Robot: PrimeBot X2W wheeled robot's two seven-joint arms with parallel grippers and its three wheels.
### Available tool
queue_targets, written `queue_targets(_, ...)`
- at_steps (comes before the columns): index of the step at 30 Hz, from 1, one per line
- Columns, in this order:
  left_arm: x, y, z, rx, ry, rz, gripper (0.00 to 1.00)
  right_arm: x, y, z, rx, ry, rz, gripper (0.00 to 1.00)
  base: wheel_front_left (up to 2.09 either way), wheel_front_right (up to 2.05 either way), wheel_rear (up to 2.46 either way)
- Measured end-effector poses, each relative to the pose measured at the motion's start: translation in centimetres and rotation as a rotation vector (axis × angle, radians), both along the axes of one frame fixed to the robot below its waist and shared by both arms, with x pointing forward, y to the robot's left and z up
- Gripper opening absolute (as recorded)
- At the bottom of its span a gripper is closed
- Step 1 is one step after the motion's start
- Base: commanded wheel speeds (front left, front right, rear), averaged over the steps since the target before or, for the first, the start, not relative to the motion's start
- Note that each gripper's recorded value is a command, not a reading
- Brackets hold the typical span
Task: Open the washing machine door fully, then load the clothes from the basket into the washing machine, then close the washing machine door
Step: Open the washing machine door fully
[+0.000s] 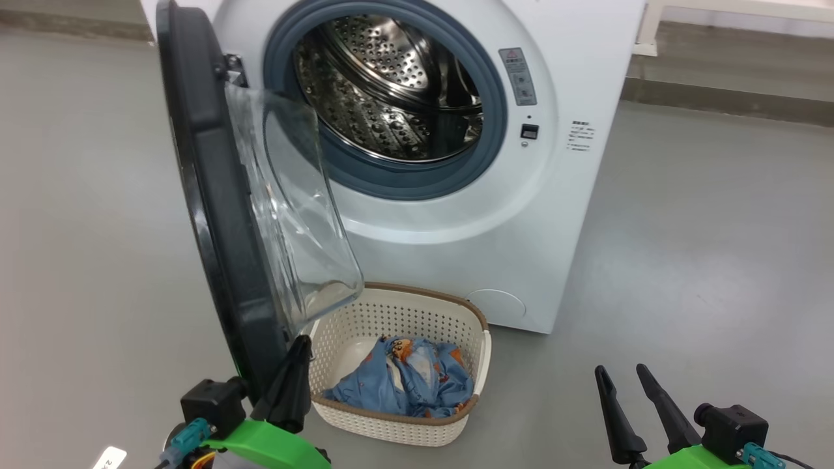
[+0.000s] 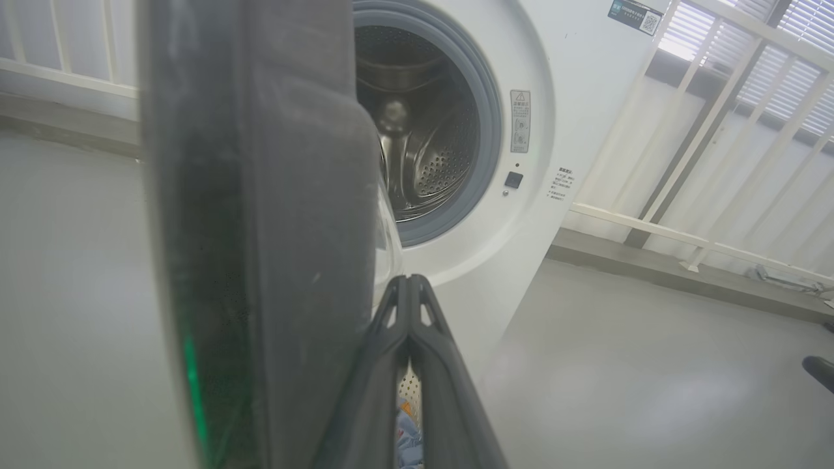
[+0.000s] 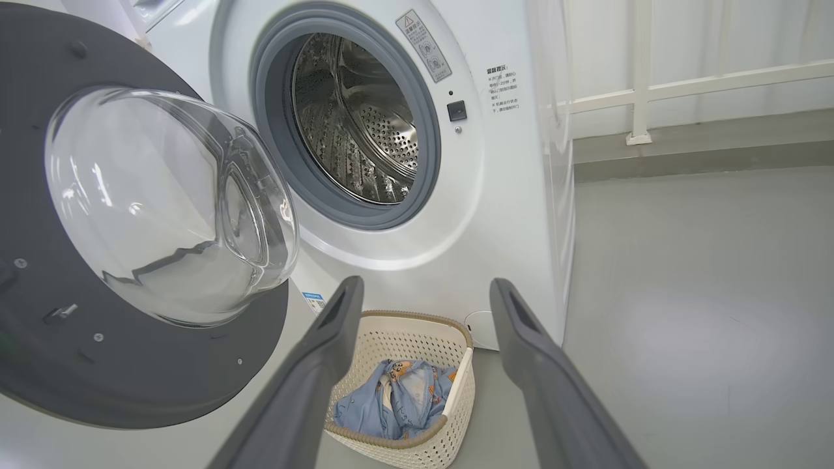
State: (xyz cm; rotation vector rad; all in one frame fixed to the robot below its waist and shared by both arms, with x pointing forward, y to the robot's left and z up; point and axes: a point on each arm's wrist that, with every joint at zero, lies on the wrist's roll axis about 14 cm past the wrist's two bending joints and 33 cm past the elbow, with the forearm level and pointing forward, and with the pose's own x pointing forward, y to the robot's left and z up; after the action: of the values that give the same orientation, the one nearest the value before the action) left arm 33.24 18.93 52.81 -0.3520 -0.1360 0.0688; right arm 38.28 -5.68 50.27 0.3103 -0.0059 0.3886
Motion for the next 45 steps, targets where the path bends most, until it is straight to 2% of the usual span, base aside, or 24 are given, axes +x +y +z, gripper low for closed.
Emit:
queue_targets(24, -2.9, 8.6, -1.5, -0.009, 0.060, 0.277, 0.00, 1.1, 4.8, -2.4, -0.020, 0.061, 0.137, 1.00, 0.00, 0.00, 0.00)
queue_targets(45, -4.0, 17.1, -2.0, 0.002, 0.101, 0.550, 0.00, 4.3, 7.6, -4.5, -0.074, 0.096, 0.229, 1.00, 0.00, 0.00, 0.00)
